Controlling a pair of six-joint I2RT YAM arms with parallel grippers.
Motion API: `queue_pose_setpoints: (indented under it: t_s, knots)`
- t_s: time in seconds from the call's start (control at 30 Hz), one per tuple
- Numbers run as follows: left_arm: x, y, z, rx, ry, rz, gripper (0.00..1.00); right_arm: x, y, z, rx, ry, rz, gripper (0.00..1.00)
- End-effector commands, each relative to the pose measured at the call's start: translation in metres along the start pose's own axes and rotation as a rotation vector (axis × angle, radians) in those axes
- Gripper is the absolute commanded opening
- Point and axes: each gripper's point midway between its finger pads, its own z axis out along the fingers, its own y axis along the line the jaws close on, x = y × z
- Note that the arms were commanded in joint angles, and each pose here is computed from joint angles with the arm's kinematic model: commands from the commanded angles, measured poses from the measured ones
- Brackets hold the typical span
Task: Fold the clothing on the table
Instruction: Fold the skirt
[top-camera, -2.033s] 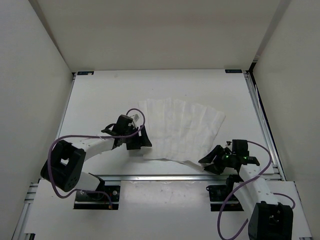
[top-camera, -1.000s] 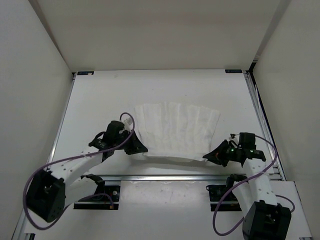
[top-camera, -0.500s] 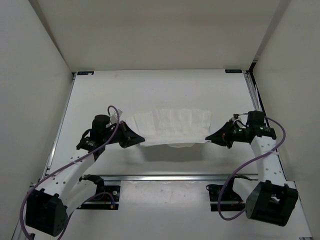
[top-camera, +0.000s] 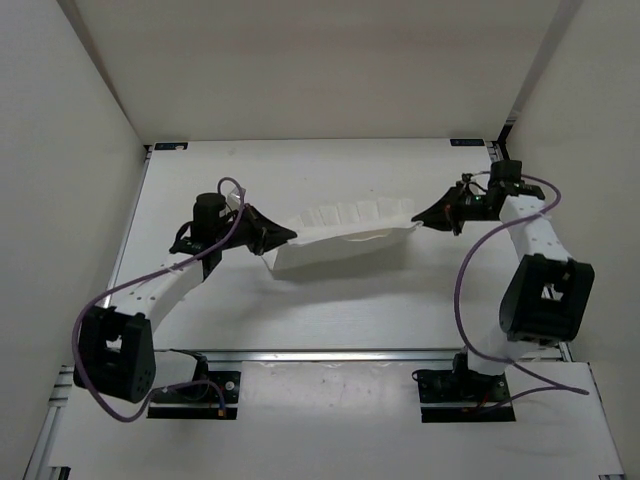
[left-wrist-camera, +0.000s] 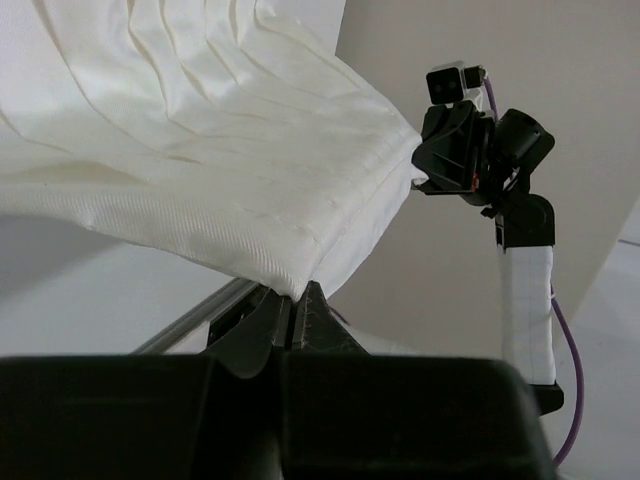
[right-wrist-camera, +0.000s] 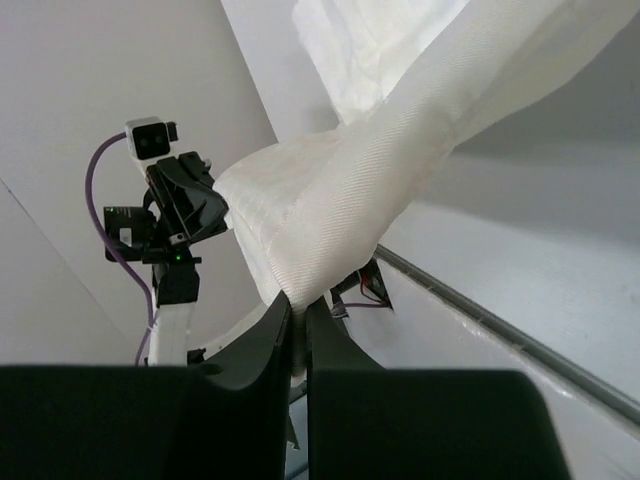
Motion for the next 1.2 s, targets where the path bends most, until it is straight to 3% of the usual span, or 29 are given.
queue_pose_setpoints:
  t_s: [0.0,0.2,0.27,0.3,0.33,0.37,0.4,0.43,0.47,0.5,0.6,0.73,0.87,1.0,1.07,1.1,1.17]
  knots:
    - [-0.059,-0.001,-0.001,-0.010,-0.189,-0.047,0.00,-0.070,0.012,0.000,0.021,-0.144,-0.138,0.00]
    - [-0.105,0.019,0.009,-0.056,-0.272,-0.093,0.00,-0.147,0.026,0.044,0.044,-0.085,-0.186,0.01]
    - [-0.125,0.025,0.013,-0.047,-0.323,-0.125,0.00,-0.191,0.044,0.075,-0.031,-0.056,-0.208,0.02]
    - [-0.139,0.029,0.017,-0.038,-0.358,-0.139,0.00,-0.202,0.061,0.086,-0.095,-0.048,-0.259,0.28]
    - [-0.154,0.040,0.021,-0.047,-0.379,-0.162,0.07,-0.231,0.069,0.105,-0.136,-0.070,-0.275,0.98]
    - [-0.168,0.039,0.022,-0.025,-0.407,-0.156,0.10,-0.257,0.085,0.119,-0.233,-0.085,-0.298,0.99]
    - [-0.189,0.052,0.027,-0.047,-0.446,-0.158,0.32,-0.277,0.105,0.120,-0.322,-0.145,-0.409,0.99]
    - [-0.211,0.064,0.030,-0.064,-0.472,-0.173,0.42,-0.289,0.087,0.133,-0.375,-0.091,-0.262,0.99]
    - [-0.239,0.078,0.028,-0.082,-0.506,-0.205,0.88,-0.293,0.082,0.138,-0.437,-0.054,-0.208,0.99]
    - [-0.244,0.080,0.033,-0.080,-0.483,-0.214,0.99,-0.298,0.074,0.133,-0.444,-0.045,-0.180,0.99]
    - [-0.277,0.074,0.045,-0.051,-0.456,-0.225,0.99,-0.300,0.054,0.115,-0.301,-0.123,-0.311,0.99]
    - [-0.294,0.034,0.037,-0.016,-0.529,-0.058,0.99,-0.299,0.052,0.081,-0.129,-0.229,-0.484,0.99]
    - [-0.284,-0.010,0.030,-0.047,-0.516,0.174,0.98,-0.287,0.079,0.049,-0.007,-0.307,-0.776,0.99]
    - [-0.211,-0.024,0.058,-0.212,-0.309,0.438,0.98,-0.275,0.071,0.040,0.034,-0.279,-0.697,0.99]
    - [-0.181,-0.028,0.061,-0.277,-0.273,0.542,0.98,-0.271,0.064,0.037,-0.012,-0.239,-0.613,0.99]
    - [-0.166,-0.038,0.068,-0.304,-0.275,0.660,0.98,-0.266,0.059,0.044,-0.055,-0.191,-0.545,0.99]
    - [-0.150,-0.028,0.071,-0.475,-0.260,0.810,0.99,-0.258,0.057,0.041,-0.025,-0.176,-0.490,0.99]
